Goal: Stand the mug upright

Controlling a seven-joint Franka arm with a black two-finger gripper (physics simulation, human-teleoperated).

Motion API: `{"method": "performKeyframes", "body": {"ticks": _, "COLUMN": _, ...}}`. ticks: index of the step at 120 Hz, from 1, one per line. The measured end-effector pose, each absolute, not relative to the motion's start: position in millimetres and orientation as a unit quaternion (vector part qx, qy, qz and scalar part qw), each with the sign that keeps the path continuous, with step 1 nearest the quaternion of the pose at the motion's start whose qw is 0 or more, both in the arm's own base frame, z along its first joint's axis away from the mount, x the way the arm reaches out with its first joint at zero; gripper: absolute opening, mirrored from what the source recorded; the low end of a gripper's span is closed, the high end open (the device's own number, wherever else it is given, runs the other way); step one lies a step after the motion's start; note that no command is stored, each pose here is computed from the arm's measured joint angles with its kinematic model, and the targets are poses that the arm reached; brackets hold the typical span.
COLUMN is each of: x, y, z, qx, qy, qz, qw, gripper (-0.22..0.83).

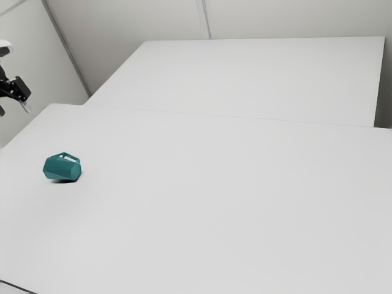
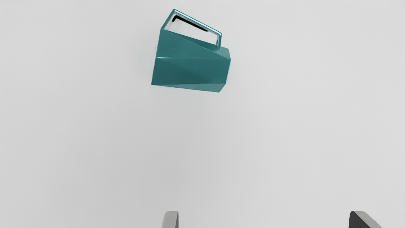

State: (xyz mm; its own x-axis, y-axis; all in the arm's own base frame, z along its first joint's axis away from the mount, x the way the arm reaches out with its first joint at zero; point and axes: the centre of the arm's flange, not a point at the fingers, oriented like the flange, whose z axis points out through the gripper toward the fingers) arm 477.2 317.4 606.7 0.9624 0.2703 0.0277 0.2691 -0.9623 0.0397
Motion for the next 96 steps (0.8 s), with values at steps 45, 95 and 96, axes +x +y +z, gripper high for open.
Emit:
{"method": "performKeyframes", "body": {"ticks": 45, "x": 474.4, "y": 394.9, "z": 544.3, "qx": 0.988, "qy": 0.072, "qz": 0.104, "qw": 0.091, "gripper": 0.6}}
{"method": "performKeyframes", "body": {"ticks": 95, "x": 443.2, "y": 467.2, "z": 460.8, "qx": 0.98, "qy": 0.059, "qz": 0.123, "qw": 0.147, "gripper": 0.6}}
{"method": "performKeyframes", "body": {"ticks": 96, "x": 442.6, "y": 468.3, "z": 459.1, "qx": 0.98, "qy": 0.059, "qz": 0.123, "qw": 0.148, "gripper": 0.6}}
